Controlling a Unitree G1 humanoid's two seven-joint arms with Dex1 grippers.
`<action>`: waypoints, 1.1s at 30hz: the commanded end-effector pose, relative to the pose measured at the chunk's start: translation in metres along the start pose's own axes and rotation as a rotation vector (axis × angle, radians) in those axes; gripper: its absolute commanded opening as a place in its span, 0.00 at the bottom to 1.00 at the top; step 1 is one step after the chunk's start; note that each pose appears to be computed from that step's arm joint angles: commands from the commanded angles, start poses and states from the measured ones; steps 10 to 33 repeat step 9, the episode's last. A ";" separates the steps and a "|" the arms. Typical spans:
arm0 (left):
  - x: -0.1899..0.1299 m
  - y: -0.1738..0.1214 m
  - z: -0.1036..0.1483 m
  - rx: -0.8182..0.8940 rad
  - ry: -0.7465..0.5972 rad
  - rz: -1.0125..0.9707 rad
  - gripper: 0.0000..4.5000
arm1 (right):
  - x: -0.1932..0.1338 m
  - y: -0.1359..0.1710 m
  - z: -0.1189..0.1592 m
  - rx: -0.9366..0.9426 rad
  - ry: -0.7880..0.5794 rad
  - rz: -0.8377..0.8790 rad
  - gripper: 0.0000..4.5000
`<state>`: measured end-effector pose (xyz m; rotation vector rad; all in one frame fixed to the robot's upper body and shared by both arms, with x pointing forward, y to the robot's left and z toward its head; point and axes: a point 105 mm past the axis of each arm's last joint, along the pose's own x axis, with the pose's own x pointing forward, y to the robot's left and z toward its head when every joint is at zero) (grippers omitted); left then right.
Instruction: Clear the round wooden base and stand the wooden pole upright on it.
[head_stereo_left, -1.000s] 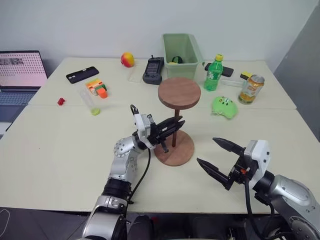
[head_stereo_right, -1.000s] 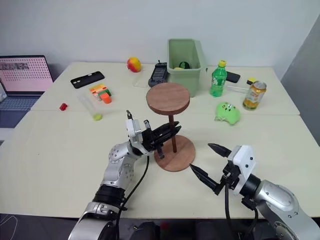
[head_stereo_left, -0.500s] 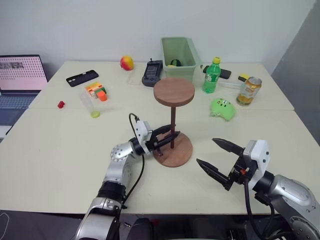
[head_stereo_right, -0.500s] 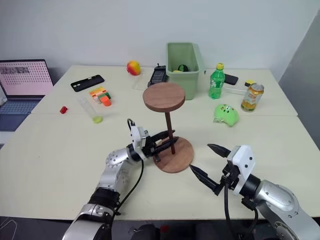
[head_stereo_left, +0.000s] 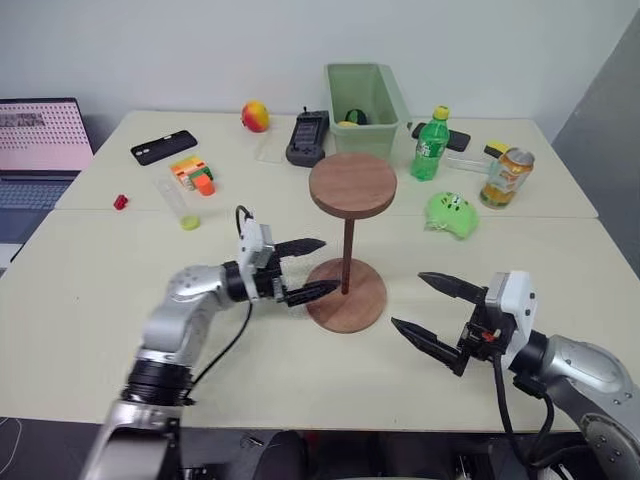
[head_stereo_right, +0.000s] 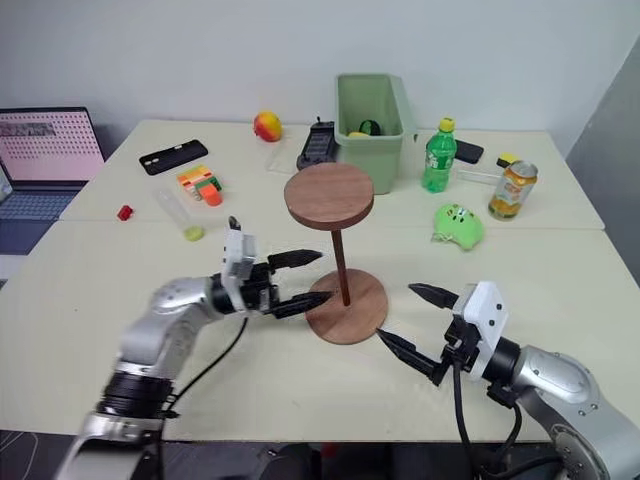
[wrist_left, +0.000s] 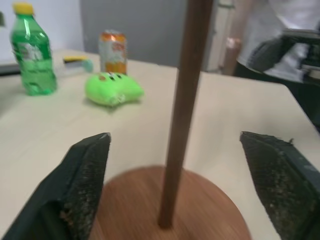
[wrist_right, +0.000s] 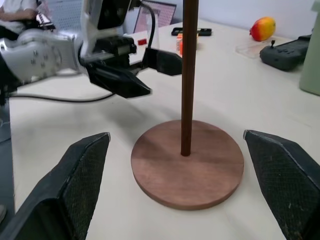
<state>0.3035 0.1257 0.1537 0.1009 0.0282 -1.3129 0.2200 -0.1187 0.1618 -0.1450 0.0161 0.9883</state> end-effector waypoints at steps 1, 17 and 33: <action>-0.031 0.002 0.028 0.065 0.123 -0.052 0.99 | -0.010 -0.011 0.013 -0.038 0.018 0.062 1.00; -0.063 0.027 0.043 0.174 0.288 0.160 0.99 | -0.030 -0.040 0.019 -0.036 0.125 0.109 1.00; -0.063 0.027 0.043 0.174 0.288 0.160 0.99 | -0.030 -0.040 0.019 -0.036 0.125 0.109 1.00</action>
